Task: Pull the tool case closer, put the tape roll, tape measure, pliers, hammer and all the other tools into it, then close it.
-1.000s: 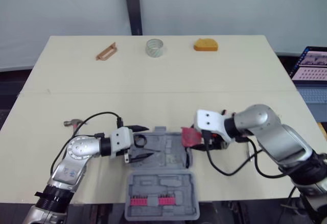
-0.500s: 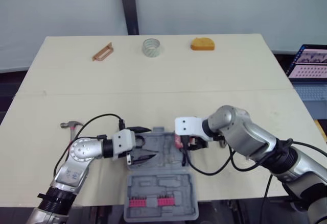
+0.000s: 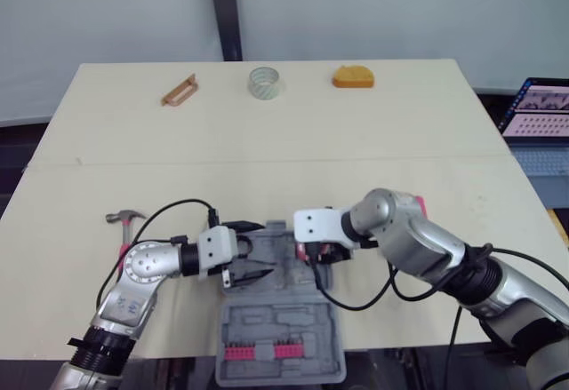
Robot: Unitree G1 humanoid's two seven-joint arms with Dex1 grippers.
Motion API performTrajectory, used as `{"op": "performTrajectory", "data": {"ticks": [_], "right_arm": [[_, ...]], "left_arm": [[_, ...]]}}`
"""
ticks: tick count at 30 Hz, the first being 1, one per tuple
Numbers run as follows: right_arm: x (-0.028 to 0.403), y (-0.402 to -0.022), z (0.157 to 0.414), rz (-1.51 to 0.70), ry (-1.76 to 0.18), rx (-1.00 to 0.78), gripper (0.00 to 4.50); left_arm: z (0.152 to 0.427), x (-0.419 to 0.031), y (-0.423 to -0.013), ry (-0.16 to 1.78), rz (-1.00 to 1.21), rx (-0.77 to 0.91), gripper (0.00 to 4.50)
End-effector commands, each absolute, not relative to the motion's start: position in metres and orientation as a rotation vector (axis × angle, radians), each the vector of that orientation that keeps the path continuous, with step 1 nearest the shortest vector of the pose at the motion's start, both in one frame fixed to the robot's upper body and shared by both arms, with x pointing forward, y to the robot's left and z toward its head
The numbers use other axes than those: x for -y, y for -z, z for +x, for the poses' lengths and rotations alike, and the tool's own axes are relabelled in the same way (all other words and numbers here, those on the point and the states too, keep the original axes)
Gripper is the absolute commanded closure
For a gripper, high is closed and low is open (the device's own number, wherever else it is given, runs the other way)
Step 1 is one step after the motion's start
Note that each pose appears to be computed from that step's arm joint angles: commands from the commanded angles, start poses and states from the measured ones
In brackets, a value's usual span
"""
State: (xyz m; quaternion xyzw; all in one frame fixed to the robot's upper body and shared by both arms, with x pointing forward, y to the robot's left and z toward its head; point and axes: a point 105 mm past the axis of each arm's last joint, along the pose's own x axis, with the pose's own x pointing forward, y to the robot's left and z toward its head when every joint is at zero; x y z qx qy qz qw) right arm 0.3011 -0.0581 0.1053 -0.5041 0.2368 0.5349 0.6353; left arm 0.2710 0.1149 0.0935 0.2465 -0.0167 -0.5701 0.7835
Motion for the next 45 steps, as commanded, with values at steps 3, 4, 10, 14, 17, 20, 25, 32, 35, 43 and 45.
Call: {"op": "performTrajectory", "data": {"ticks": [3,4,10,14,17,20,25,32,35,43,45], "right_arm": [[0.054,-0.106,0.301,-1.205,-1.229,-0.495,1.56],[0.054,-0.106,0.3,-1.206,-1.234,-0.494,1.56],[0.052,-0.105,0.298,-1.204,-1.248,-0.49,1.56],[0.051,-0.104,0.295,-1.198,-1.26,-0.488,1.56],[0.05,-0.103,0.295,-1.196,-1.26,-0.489,1.56],[0.05,-0.103,0.295,-1.194,-1.258,-0.49,1.56],[0.049,-0.103,0.298,-1.19,-1.249,-0.48,1.56],[0.048,-0.109,0.299,-1.193,-1.244,-0.455,1.06],[0.046,-0.112,0.299,-1.194,-1.244,-0.443,0.05],[0.046,-0.114,0.3,-1.193,-1.239,-0.433,0.05],[0.047,-0.116,0.298,-1.192,-1.245,-0.432,0.05]], "left_arm": [[0.27,-0.111,-0.101,1.236,0.547,0.076,0.0],[0.27,-0.111,-0.101,1.236,0.547,0.077,0.0],[0.27,-0.111,-0.102,1.236,0.547,0.077,0.0],[0.27,-0.11,-0.102,1.237,0.546,0.079,0.0],[0.27,-0.109,-0.102,1.238,0.545,0.08,0.0],[0.27,-0.109,-0.102,1.239,0.544,0.081,0.0],[0.271,-0.108,-0.103,1.24,0.544,0.082,0.0],[0.27,-0.107,-0.103,1.245,0.543,0.082,0.0],[0.27,-0.106,-0.104,1.247,0.542,0.083,0.0],[0.27,-0.105,-0.103,1.253,0.54,0.083,0.0],[0.269,-0.105,-0.103,1.254,0.54,0.083,0.0]]}}
